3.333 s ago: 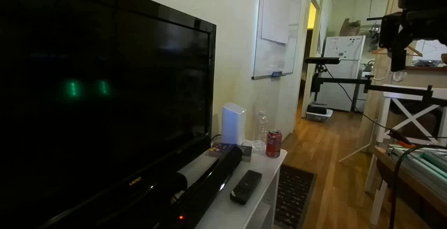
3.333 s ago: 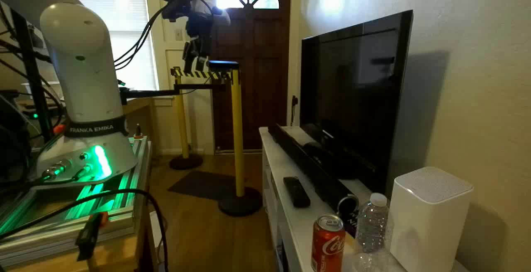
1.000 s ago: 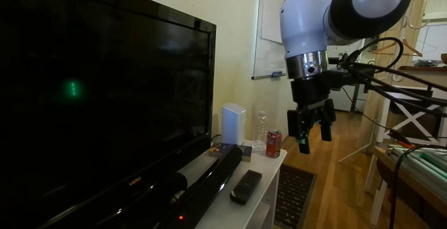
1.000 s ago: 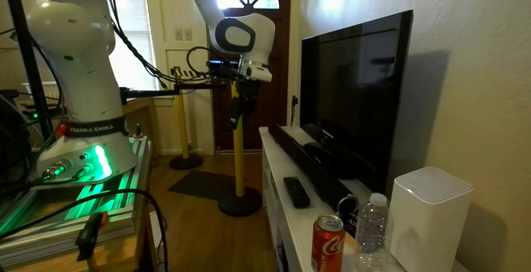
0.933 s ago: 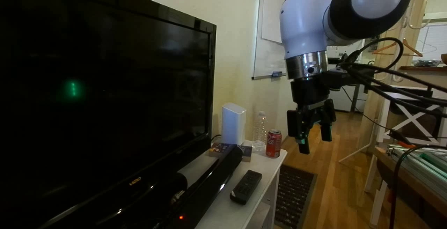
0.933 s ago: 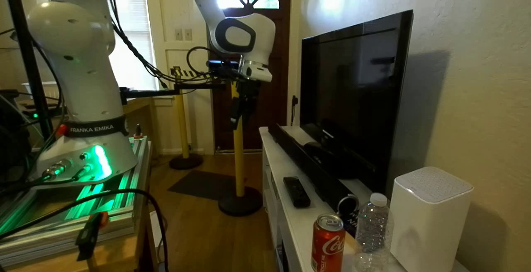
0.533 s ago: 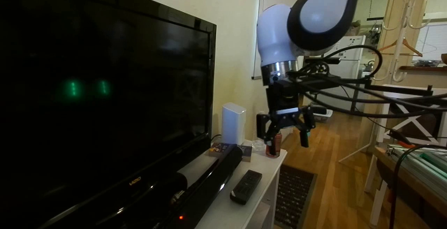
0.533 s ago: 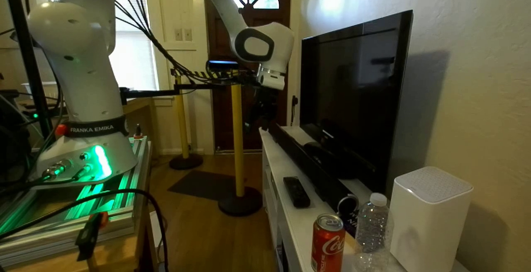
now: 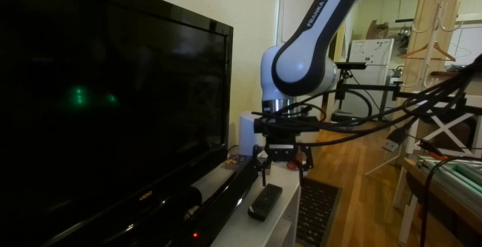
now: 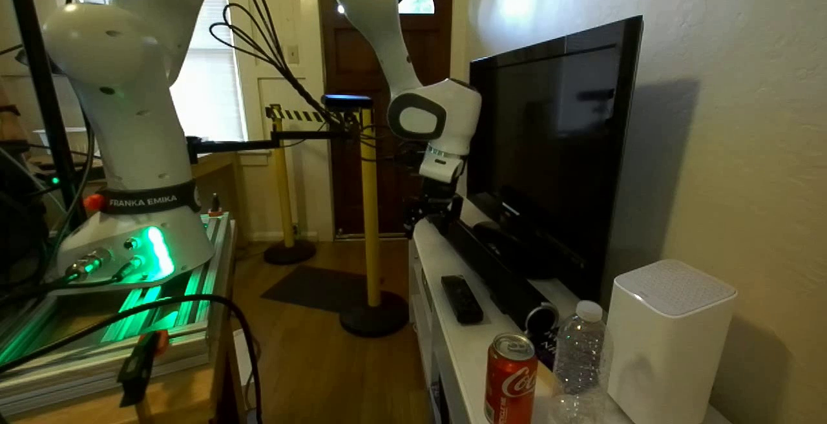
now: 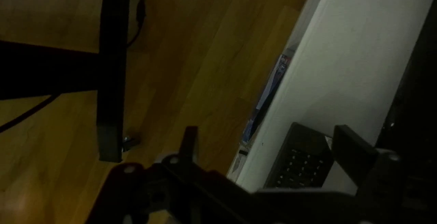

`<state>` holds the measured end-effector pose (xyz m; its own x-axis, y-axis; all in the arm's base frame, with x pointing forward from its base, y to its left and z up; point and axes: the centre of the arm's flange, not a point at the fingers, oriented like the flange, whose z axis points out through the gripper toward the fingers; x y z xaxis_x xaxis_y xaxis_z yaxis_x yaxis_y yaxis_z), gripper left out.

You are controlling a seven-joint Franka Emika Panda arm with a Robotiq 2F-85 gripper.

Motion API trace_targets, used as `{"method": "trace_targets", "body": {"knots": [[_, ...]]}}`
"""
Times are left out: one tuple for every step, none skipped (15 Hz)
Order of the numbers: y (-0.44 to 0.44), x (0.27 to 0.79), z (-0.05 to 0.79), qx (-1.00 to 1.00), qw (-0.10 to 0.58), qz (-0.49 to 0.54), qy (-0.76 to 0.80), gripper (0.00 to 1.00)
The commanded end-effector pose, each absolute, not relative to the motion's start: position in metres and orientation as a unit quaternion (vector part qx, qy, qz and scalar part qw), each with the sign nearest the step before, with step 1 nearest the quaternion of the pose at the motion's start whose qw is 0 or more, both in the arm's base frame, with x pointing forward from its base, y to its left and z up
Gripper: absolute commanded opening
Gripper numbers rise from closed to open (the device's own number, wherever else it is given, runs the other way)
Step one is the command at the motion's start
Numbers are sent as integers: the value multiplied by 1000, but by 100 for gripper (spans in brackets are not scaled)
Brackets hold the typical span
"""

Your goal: Twist around the remote

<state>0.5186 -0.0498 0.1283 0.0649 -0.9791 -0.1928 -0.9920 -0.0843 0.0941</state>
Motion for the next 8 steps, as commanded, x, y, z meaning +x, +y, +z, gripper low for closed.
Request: {"method": "trace_targets", "body": {"knots": [[-53,517,117,-713,36,101,693,100],[-55,514,107,-710,32,103,696,100],[-55,513,105,-710,30,104,696,100],[-55,514,106,-710,31,104,696,100],[-54,515,108,-711,32,102,695,100],[-54,516,109,-711,33,101,695,100],[-57,522,105,-703,32,96,704,100],[-62,525,101,-695,35,84,714,100]]}}
